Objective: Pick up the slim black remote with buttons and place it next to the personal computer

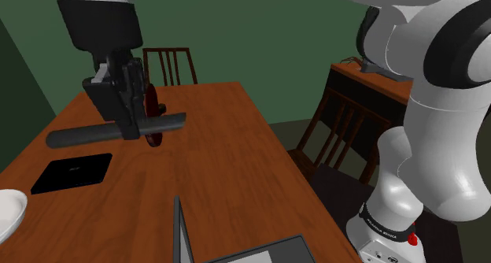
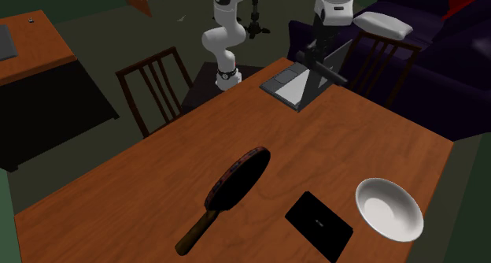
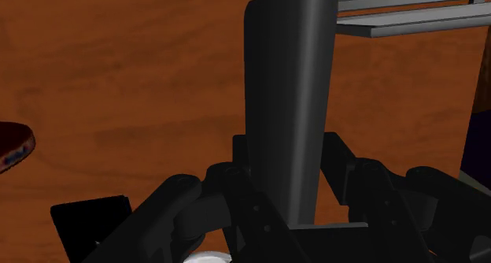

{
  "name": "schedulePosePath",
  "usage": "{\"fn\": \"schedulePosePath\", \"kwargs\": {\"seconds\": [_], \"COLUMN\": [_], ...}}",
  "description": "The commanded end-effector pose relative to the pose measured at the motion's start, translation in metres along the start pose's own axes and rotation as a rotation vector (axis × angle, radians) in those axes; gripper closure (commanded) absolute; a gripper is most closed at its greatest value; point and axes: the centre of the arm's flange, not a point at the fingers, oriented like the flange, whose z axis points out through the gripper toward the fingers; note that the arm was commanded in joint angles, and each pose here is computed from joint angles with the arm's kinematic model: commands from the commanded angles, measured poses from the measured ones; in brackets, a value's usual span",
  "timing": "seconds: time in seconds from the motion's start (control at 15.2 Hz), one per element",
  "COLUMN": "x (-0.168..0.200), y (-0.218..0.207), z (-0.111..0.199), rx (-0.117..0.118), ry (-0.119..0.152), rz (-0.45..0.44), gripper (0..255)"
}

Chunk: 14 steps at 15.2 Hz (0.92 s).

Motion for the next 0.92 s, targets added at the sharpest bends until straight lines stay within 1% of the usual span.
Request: {"fn": "schedulePosePath", "kwargs": {"seconds": [0.0,0.59,0.66,0.86], "x": [0.005,0.031,0.033,0.033], "y": [-0.029,-0.144,-0.153,-0.151], "z": [0.002,0.011,0.012,0.028], "rx": [0.0,0.0,0.0,0.0], "ry": [0.0,0.0,0.0,0.0], "rz": [0.002,0.002,0.002,0.002], "gripper": [255,255,255,255]}}
